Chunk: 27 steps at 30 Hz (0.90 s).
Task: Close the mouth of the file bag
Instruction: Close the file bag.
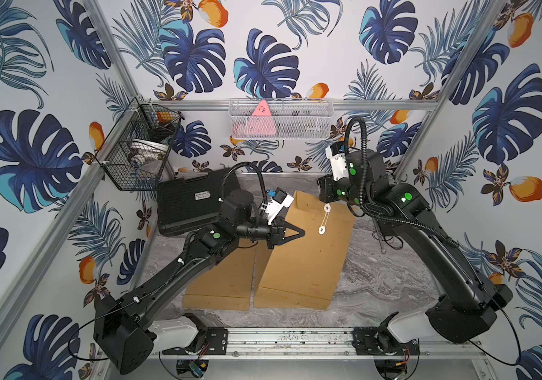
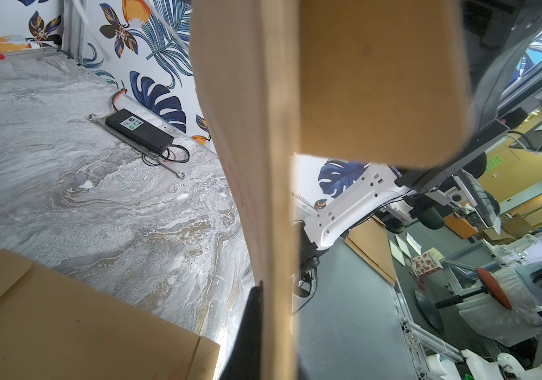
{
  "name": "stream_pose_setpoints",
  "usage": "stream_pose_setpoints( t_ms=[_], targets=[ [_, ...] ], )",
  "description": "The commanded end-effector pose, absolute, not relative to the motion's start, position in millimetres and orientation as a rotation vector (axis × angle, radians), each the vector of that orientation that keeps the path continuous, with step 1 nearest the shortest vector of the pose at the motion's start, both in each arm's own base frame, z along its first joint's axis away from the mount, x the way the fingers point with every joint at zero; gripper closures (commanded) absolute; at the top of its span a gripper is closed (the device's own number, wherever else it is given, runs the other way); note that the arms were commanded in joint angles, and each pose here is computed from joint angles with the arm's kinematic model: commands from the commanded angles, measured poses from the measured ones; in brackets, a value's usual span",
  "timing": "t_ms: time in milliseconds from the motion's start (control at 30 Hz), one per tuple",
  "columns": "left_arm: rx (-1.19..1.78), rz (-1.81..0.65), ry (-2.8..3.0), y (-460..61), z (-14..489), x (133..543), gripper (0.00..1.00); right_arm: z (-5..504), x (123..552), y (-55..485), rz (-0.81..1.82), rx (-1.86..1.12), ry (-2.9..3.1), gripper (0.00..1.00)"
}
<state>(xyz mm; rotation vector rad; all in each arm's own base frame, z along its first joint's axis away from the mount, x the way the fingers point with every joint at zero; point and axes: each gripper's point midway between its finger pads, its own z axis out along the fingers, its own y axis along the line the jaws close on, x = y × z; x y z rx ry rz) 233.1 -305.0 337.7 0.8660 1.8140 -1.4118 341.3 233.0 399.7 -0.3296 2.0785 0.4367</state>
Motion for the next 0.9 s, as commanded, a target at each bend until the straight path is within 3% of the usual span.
stream_pose_setpoints(
  t_ms=[0, 400, 700, 867],
  targets=[
    [0.850, -1.348, 1.810, -300.8, 338.0, 238.6, 1.00, 411.1, 335.4, 234.4, 0.497, -0.311, 2.042, 1.00],
    [0.752, -1.319, 1.809, -291.4, 341.1, 253.7, 1.00, 416.3, 320.1, 173.3, 0.376, -0.095, 1.987, 1.00],
    [0.789, -1.359, 1.758, -290.9, 352.0, 242.4, 1.00, 391.3, 341.2, 125.1, 0.261, 0.038, 2.043, 1.00],
    [0.835, -1.396, 1.720, -292.2, 359.0, 232.7, 1.00, 381.7, 349.1, 129.8, 0.254, 0.010, 2.072, 1.00]
  ],
)
